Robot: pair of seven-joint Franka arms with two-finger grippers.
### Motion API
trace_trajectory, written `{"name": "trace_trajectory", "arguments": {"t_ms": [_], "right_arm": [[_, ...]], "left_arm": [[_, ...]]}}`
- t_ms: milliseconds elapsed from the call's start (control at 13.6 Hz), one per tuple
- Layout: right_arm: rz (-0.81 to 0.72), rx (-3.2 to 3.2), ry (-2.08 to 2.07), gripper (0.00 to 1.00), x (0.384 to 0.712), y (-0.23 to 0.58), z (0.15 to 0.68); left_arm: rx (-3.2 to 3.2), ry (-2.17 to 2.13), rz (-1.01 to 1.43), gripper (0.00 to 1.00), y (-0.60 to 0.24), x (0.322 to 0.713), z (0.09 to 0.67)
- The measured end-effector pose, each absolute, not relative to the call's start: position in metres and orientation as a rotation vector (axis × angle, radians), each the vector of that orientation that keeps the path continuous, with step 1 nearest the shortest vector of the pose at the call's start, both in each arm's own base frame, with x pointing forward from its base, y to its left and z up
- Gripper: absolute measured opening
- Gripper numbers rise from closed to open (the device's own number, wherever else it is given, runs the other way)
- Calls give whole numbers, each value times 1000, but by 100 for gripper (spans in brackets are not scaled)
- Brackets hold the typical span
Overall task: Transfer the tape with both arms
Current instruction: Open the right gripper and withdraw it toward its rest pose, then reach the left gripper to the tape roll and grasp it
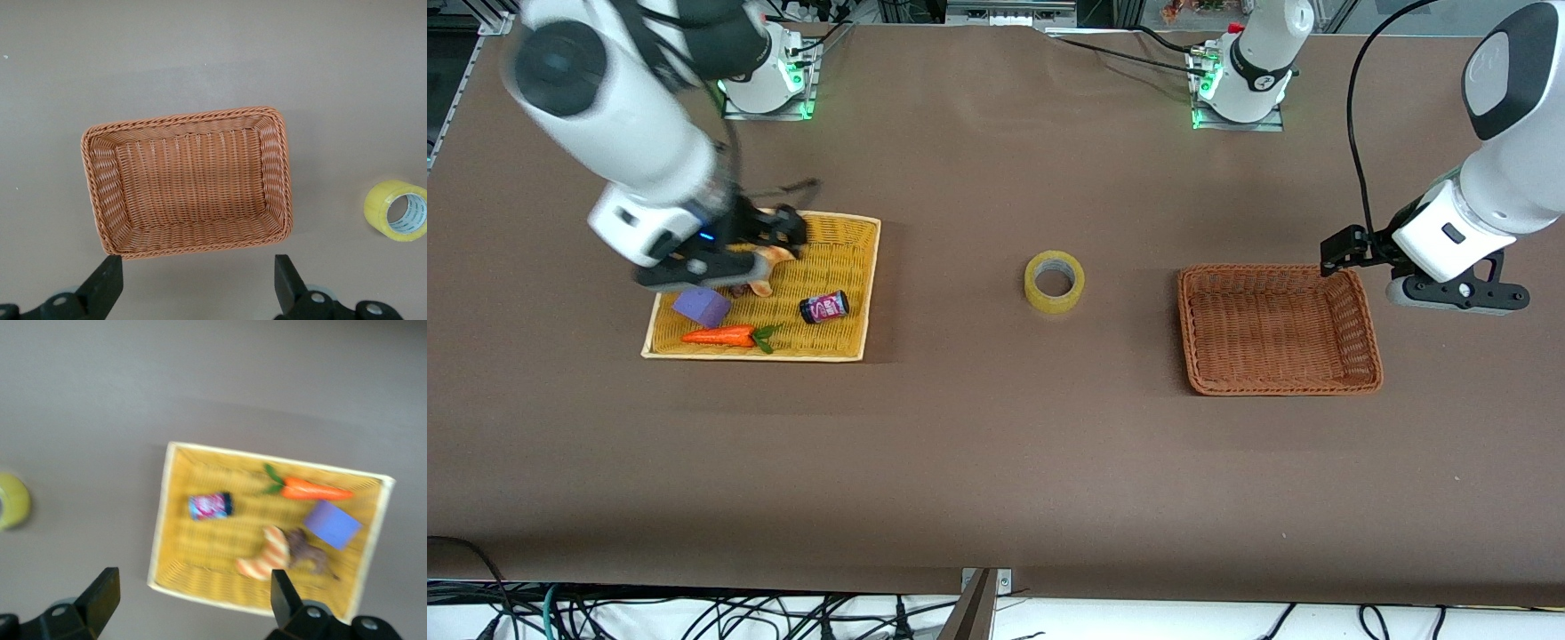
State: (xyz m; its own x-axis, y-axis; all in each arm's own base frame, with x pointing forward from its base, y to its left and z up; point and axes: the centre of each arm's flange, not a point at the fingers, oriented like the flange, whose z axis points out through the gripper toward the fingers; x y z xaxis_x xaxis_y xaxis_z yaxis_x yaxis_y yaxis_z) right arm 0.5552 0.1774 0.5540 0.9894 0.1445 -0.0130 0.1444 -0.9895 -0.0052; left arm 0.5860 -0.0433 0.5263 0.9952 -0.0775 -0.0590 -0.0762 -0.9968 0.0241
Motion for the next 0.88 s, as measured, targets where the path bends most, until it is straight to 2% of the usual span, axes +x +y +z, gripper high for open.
{"name": "trace_trajectory", "arguments": {"t_ms": [221,368,589,883], "right_arm": [[-14,-3124,-227,100,524,111,585],[-35,-3133,-181,100,520,93,592],[-26,-3145,-155,100,525,86,587],[-19,-3142,-127,100,529,76,583]], "left_arm": [[3114,-120,-107,100,-43,586,523],[3094,-168,-160,100,-61,587,509],[3052,-317,-263,100,-144,590,454],[2994,-408,-222,100,-238,602,355]]}}
